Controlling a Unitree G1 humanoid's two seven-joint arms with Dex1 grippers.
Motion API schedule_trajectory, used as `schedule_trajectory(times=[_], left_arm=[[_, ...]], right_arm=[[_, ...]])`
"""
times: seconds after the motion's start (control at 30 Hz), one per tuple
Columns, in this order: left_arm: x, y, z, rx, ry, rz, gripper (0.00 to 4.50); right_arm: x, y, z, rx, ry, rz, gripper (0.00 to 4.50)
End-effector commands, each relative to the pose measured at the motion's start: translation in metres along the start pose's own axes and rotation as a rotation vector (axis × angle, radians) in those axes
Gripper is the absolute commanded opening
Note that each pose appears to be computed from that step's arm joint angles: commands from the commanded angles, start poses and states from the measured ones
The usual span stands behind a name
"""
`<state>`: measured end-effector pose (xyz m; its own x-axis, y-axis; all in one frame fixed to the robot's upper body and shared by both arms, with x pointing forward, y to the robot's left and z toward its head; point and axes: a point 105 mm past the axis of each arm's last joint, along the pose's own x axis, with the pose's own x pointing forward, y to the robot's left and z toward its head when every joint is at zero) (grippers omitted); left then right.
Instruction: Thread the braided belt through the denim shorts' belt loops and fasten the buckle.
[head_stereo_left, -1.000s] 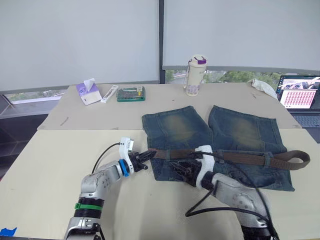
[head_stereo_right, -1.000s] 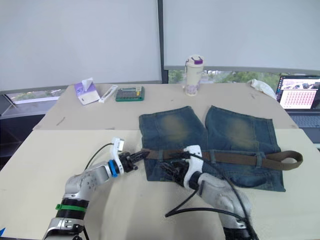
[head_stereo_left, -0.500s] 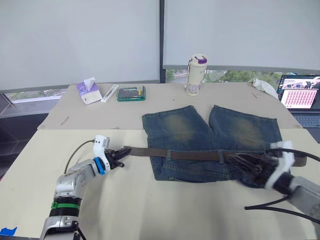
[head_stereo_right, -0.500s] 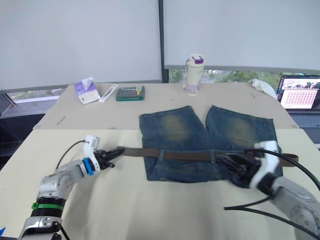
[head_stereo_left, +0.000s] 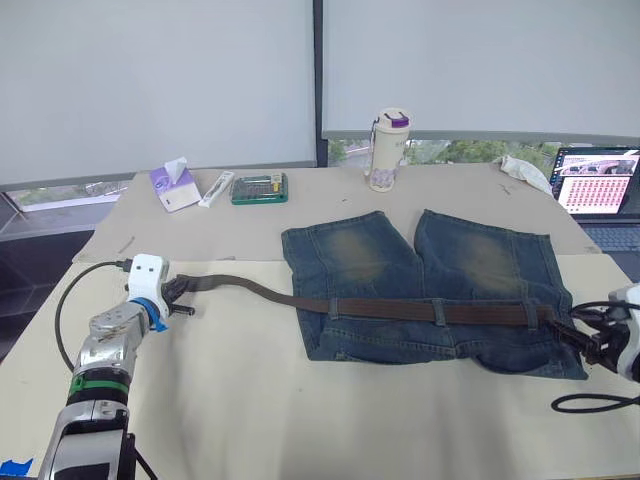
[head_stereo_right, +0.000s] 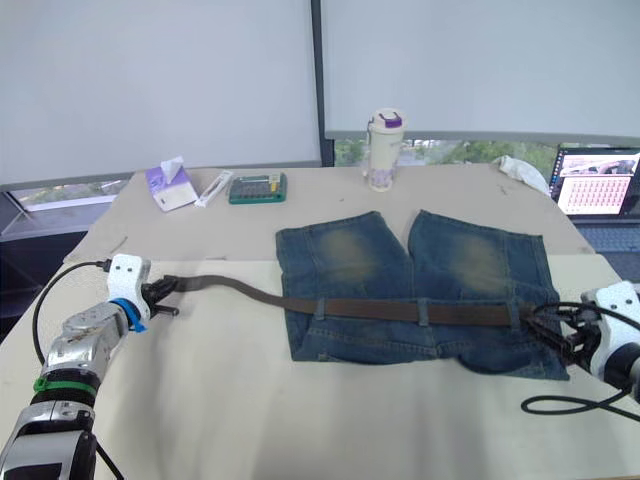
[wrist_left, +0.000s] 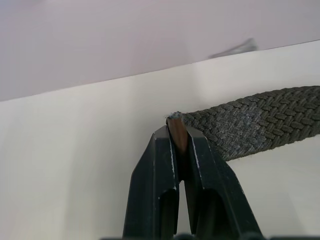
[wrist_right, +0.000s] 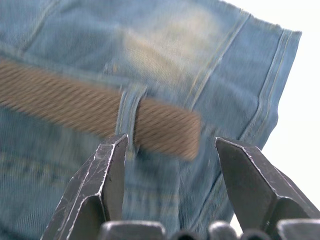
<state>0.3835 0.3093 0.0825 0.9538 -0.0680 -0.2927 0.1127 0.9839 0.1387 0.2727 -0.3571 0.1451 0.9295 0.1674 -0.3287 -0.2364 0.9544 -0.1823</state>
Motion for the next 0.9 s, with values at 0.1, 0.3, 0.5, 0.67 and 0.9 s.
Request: schedule_trajectory(times=[0.1,0.3,0.5,0.67,0.9], left_arm=[[-0.001,0.003,-0.011,0.054,0.066,0.013,0.0],[-0.003,0.02,-0.017,0.064,0.128,0.112,0.0],[-0.003,0.018,-0.025,0.06,0.165,0.107,0.0],[-0.006,0.021,-0.029,0.07,0.187,0.118,0.0],[-0.01,0.032,-0.034,0.091,0.214,0.169,0.0]], right_arm=[[0.013,0.007,0.02,0.089,-0.002,0.109,3.07],[0.031,-0.004,0.02,0.142,0.103,0.123,3.07],[0.044,-0.005,0.013,0.134,0.207,0.168,3.07],[0.049,0.0,0.009,0.14,0.262,0.239,3.07],[0.05,-0.002,0.011,0.131,0.267,0.244,0.95]])
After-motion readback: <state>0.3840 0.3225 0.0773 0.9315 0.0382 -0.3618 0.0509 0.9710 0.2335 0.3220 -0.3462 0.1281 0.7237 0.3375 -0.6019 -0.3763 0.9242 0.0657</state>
